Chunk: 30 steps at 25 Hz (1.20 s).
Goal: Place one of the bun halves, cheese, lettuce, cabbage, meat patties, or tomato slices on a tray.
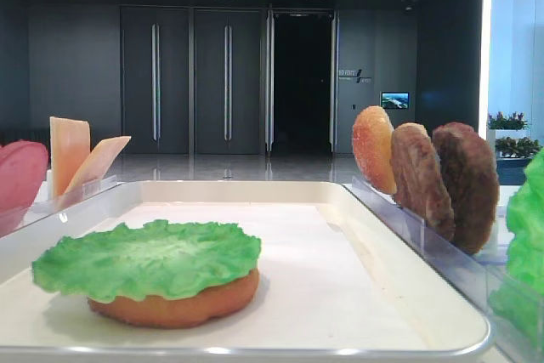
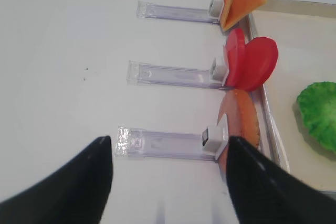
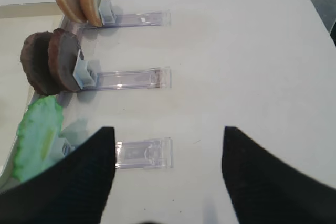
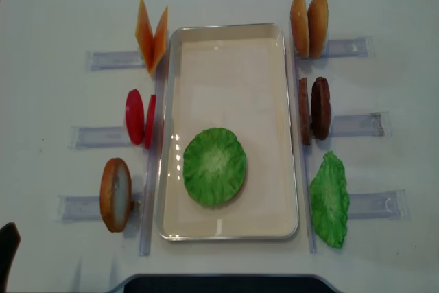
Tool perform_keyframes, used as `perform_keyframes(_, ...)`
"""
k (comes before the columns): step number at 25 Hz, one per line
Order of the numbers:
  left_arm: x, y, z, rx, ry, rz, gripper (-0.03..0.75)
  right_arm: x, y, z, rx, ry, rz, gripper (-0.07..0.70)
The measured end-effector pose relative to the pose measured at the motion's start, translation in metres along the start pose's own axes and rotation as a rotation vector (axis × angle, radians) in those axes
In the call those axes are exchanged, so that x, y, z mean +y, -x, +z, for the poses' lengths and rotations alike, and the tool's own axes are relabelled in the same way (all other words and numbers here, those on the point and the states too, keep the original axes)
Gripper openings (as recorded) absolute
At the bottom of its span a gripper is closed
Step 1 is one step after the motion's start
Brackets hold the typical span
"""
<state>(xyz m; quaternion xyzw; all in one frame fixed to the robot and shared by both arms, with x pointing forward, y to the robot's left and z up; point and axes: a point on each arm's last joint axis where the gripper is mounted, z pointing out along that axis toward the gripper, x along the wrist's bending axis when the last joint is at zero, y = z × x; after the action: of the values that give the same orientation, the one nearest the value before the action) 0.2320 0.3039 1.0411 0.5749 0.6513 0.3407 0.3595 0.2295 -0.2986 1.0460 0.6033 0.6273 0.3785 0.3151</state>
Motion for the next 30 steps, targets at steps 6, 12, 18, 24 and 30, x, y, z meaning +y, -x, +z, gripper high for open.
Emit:
perform_keyframes(6, 0.0, 0.0, 0.0, 0.0, 0.0, 0.0, 0.517, 0.0, 0.0, 0.0, 0.0, 0.0, 0.0, 0.45)
perform_keyframes(12, 0.0, 0.0, 0.0, 0.0, 0.0, 0.0, 0.517, 0.0, 0.0, 0.0, 0.0, 0.0, 0.0, 0.45)
perform_keyframes(18, 0.0, 0.0, 0.0, 0.0, 0.0, 0.0, 0.517, 0.0, 0.0, 0.0, 0.0, 0.0, 0.0, 0.45)
perform_keyframes(24, 0.0, 0.0, 0.0, 0.0, 0.0, 0.0, 0.517, 0.0, -0.0003, 0.0, 0.003, 0.0, 0.002, 0.45)
perform_keyframes(30, 0.0, 0.0, 0.0, 0.0, 0.0, 0.0, 0.517, 0.0, -0.0002, 0.0, 0.002, 0.0, 0.001, 0.445)
